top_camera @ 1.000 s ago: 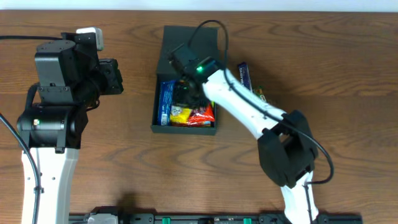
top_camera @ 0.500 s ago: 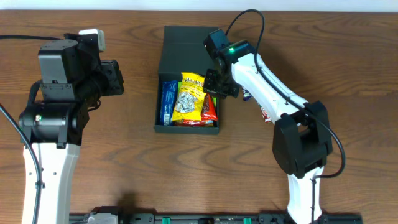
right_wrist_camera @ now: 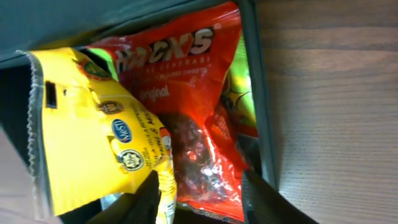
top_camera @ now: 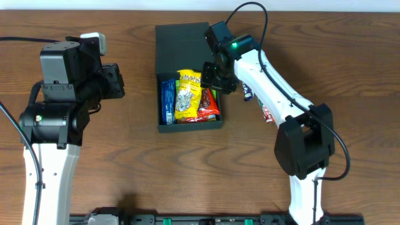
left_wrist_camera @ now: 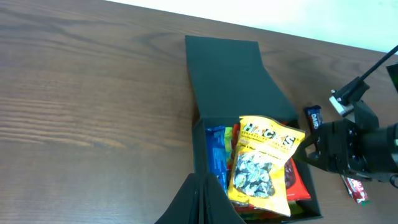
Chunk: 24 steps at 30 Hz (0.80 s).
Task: Pack container
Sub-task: 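Push the yellow bag down into the box with the right gripper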
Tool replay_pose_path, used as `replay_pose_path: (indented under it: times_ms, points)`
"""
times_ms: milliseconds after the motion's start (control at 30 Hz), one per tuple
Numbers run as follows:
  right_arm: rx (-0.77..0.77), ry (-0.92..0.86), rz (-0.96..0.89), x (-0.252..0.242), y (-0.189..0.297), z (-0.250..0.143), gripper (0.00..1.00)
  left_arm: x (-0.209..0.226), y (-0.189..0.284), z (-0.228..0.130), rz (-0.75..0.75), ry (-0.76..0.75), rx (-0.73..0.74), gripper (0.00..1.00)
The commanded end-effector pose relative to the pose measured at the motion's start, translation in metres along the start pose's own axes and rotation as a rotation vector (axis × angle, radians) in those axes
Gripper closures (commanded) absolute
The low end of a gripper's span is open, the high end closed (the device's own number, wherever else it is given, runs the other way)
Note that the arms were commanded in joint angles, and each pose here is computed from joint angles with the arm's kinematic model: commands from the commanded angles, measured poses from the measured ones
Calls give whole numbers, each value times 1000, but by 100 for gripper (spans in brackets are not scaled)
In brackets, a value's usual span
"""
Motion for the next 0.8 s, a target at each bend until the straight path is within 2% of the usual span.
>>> replay_pose_path:
  times_ms: [0, 200, 300, 467, 533, 767]
  points:
    - [-20, 23, 83, 11, 26, -1, 60, 2, 3, 4, 17, -14, -11, 94]
    - [-89, 81, 140, 19, 49, 5, 56, 2, 3, 4, 17, -13, -11, 94]
    - [-87, 120, 142, 23, 47, 1, 51, 2, 3, 4, 17, -14, -11, 94]
    - [-82, 185, 139, 31, 44, -8, 48, 2, 3, 4, 17, -14, -11, 94]
    - [-86, 196, 122, 32, 40, -10, 45, 2, 3, 4, 17, -14, -11, 94]
    - [-68, 225, 56, 30, 4, -7, 44, 2, 3, 4, 17, -14, -12, 94]
Point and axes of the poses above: each gripper's point midway between its finger pads, its own y axis back along the fingers, its own x axis along the line the jaws close on, z = x × y, the point moved 7 cm from there along y, back along the fingers, and after that the axes turned 6 degrees about -y, right-handed, at the moved point
